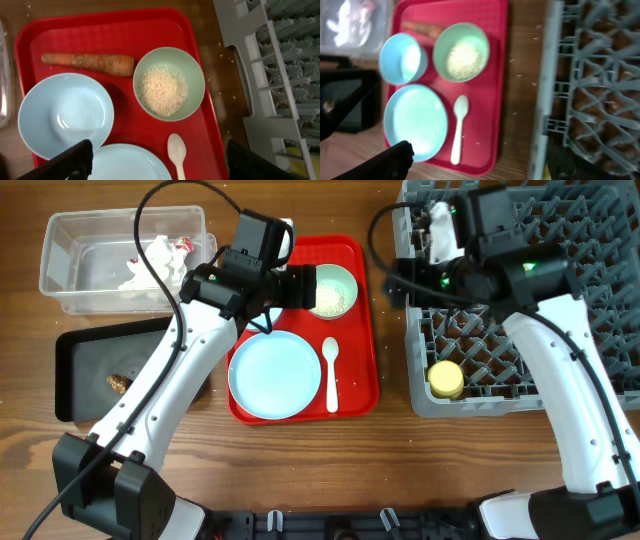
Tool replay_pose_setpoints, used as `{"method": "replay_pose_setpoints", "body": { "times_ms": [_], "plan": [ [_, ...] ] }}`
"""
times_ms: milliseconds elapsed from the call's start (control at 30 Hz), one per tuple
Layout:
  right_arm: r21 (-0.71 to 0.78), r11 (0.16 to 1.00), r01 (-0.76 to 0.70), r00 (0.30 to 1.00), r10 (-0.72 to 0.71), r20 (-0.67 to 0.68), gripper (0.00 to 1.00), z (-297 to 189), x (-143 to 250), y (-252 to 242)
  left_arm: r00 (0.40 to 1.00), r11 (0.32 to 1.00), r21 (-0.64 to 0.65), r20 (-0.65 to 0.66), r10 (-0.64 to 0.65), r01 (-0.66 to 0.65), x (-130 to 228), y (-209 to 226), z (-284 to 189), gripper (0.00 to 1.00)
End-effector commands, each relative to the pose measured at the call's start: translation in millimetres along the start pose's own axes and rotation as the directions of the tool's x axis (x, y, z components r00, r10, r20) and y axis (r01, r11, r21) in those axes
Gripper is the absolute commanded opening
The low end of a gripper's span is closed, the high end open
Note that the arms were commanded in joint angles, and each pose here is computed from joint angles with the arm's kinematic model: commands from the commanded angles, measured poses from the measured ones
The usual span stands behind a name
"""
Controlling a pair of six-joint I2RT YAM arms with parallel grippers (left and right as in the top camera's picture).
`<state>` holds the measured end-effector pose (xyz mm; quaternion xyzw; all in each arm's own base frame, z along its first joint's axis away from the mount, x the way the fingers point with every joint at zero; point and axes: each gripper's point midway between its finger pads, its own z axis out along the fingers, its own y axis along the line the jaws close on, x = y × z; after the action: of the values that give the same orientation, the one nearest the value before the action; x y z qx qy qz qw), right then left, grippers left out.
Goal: Sort waste into correct bins and load items into the dishwasher rack
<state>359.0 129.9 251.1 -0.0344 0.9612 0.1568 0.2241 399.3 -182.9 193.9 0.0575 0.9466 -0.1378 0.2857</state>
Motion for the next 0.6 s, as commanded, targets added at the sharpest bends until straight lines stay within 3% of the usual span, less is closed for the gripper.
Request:
{"method": "replay_pose_setpoints", "body": {
  "times_ms": [0, 267, 567],
  "plan": [
    [0.056, 0.996, -0.074, 0.992, 0.068, 0.104, 0.89, -28.8, -17.1, -27.0, 0.999, 0.999, 0.035, -0.025, 0.034, -0.033, 0.1, -9.0, 25.5, 0.82],
    [0.001, 0.997, -0.075, 0.987, 0.074, 0.144, 0.88, -30.8, -29.0, -21.9, 0.995, 0.997, 0.044, -0.08, -0.053, 0.056, 11.1, -12.0, 54.1, 0.8],
    [0.003, 0.994, -0.105, 0.986, 0.103, 0.131, 0.88, -30.3, -25.6, -23.0, 0.979, 0.998, 0.061, -0.199, 0.032, -0.021, 49.7, -24.9, 111.9, 0.68]
  ]
}}
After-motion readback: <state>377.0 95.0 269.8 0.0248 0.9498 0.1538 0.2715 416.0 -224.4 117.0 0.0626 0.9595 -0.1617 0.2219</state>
